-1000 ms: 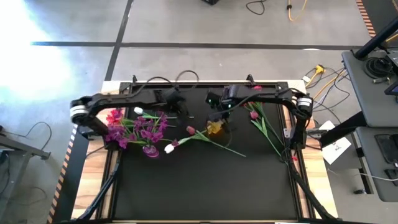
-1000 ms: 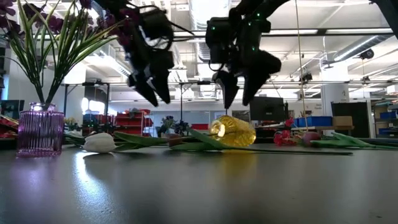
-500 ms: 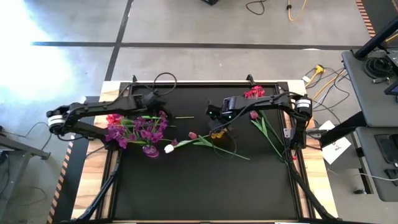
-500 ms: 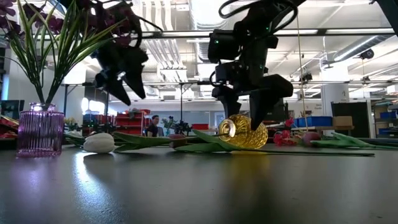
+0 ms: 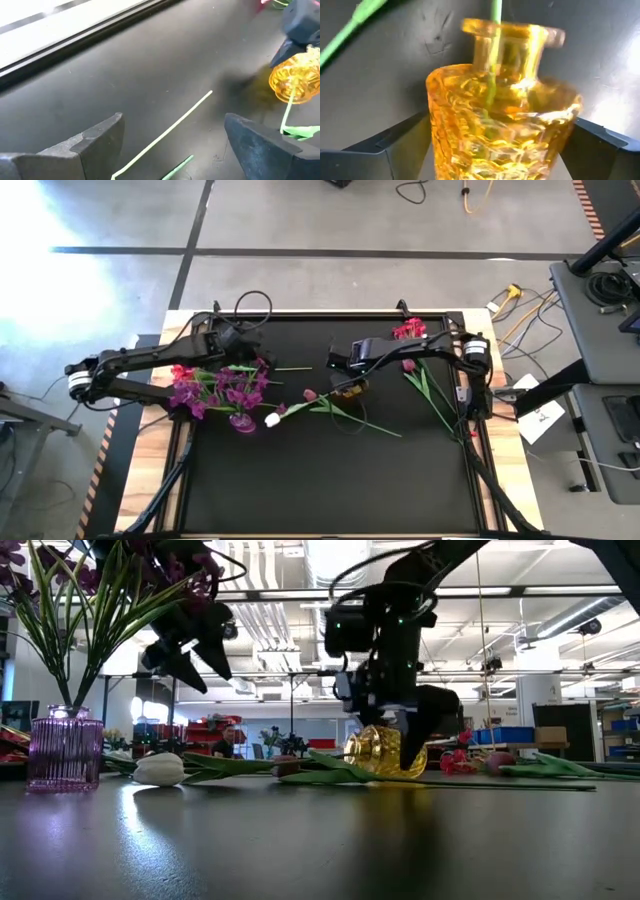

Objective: Sort flowers into vase by color
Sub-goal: Adjust the yellow vase on the table

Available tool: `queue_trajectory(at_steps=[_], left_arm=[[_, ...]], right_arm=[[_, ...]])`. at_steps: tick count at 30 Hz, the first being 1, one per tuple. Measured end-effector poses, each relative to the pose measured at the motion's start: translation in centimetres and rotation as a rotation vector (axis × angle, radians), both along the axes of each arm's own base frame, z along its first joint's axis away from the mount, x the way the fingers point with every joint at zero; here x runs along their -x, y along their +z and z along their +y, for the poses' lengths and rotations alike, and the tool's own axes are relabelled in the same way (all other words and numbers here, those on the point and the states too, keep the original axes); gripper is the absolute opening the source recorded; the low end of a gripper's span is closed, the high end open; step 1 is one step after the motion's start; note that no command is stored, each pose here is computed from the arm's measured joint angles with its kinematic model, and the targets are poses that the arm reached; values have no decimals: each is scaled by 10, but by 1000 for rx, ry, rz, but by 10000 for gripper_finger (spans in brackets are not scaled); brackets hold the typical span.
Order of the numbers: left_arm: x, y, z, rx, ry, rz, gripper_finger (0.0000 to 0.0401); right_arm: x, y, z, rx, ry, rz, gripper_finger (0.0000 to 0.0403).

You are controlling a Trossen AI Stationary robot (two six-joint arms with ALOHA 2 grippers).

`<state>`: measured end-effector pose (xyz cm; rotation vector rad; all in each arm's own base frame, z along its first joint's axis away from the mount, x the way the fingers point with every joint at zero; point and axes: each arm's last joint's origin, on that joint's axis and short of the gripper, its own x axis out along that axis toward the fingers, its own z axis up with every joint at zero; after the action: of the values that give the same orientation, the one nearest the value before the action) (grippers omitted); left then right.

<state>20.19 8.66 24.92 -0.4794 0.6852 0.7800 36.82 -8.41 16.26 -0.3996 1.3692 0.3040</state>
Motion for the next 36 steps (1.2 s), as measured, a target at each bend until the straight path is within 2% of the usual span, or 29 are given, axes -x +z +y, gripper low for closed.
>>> queue_trajectory(at_steps=[5,8,10,15,23,27,30,36], left_arm=[[-1,-2,0,10,9,3,325],[0,-1,0,10,13,-6,325],[2,3,-1,4,12,-23,325],[13,15,-5,-15,11,-70,325],[33,27,-14,22,5,-116,325],[49,37,-20,44,44,-159,325],[61,57,-25,39,59,-190,325],[83,100,-30,-28,130,-179,325]], right_arm=[[-3,2,-2,1,-6,-48,374],[-6,2,-5,4,-18,-86,350],[-6,2,-9,-39,-59,-113,327],[-5,4,-33,-219,-230,-246,325],[-8,3,-55,-287,-274,-539,325],[-10,-3,-57,-293,-299,-711,325],[-9,-7,-57,-298,-339,-856,325],[1,-12,-56,-186,-412,-1100,325]])
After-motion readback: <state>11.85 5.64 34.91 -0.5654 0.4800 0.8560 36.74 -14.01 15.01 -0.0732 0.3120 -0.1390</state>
